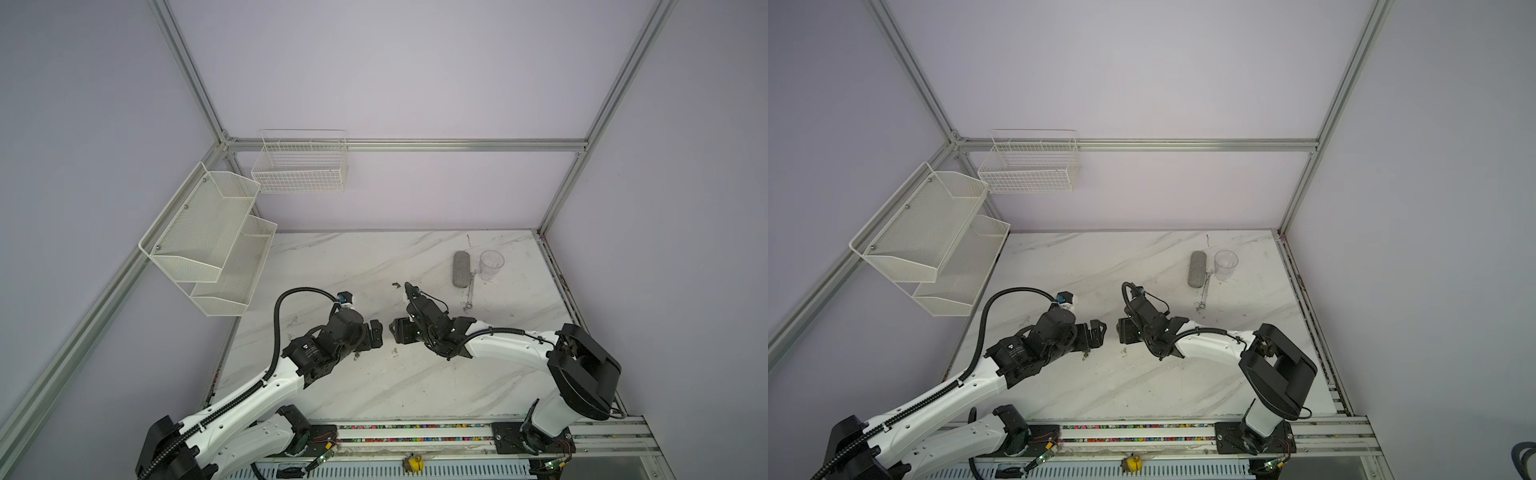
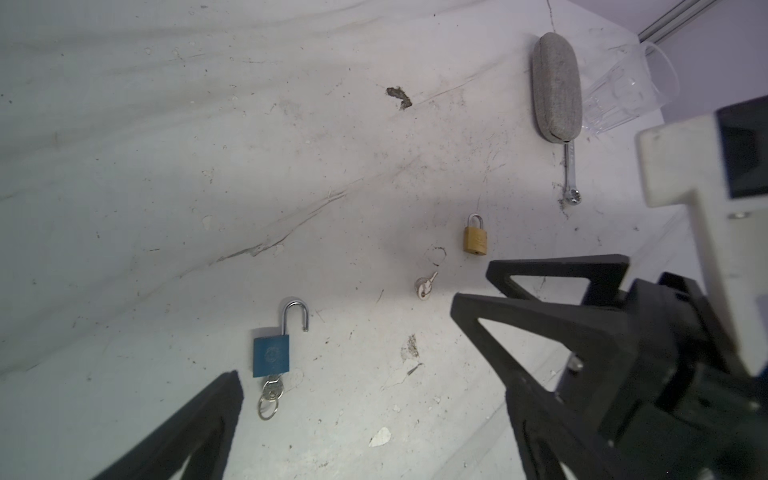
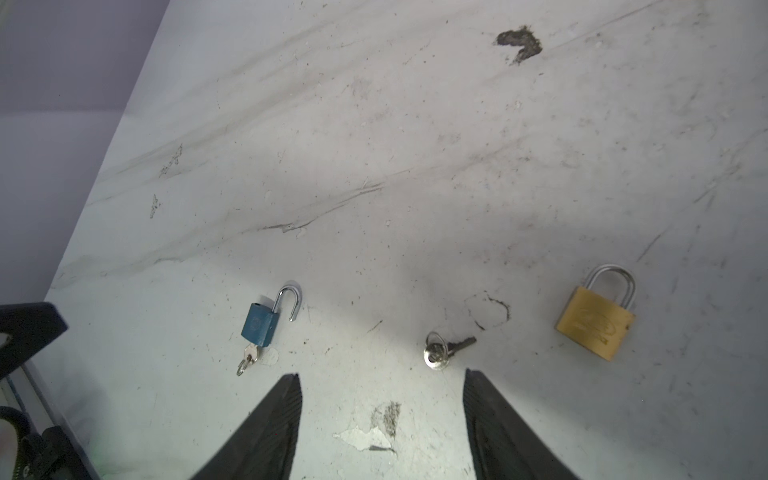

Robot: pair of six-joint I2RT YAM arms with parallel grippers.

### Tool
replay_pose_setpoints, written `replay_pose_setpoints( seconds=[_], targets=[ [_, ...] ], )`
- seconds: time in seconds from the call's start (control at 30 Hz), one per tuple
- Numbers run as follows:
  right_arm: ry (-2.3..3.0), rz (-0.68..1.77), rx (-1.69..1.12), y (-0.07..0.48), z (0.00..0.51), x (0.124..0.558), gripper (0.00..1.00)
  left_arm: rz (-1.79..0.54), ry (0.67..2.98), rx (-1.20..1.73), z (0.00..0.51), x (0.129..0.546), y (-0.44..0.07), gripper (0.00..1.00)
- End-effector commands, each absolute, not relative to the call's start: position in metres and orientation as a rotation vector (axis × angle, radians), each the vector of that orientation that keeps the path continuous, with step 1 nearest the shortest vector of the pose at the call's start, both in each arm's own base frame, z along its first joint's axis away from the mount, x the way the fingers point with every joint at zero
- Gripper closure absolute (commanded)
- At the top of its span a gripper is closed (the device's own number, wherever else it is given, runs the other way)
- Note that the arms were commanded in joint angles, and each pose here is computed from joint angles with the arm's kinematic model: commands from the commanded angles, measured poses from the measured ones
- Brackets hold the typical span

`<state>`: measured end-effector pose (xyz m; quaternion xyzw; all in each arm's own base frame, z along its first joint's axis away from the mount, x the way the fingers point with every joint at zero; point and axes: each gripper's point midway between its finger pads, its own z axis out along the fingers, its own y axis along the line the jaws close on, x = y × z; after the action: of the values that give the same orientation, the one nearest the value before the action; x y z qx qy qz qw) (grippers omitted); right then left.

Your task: Unlock with the key

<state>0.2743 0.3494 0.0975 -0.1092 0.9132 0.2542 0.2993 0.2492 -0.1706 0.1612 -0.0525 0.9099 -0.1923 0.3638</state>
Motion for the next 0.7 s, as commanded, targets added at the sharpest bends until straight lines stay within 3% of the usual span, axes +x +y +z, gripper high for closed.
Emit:
replay_pose_setpoints(
  seconds=[0.0, 0.67],
  targets=[
    [2.401, 0.633, -0.294, 0.357, 0.097, 0.284, 0.35, -0.555, 2.252, -0.196, 0.177, 0.257, -0.174, 0.0],
    [2.485, 0.553, -0.396, 0.396, 0.042, 0.285, 0.39, -0.537, 2.147, -0.294, 0.177, 0.251, -0.147, 0.0]
  ],
)
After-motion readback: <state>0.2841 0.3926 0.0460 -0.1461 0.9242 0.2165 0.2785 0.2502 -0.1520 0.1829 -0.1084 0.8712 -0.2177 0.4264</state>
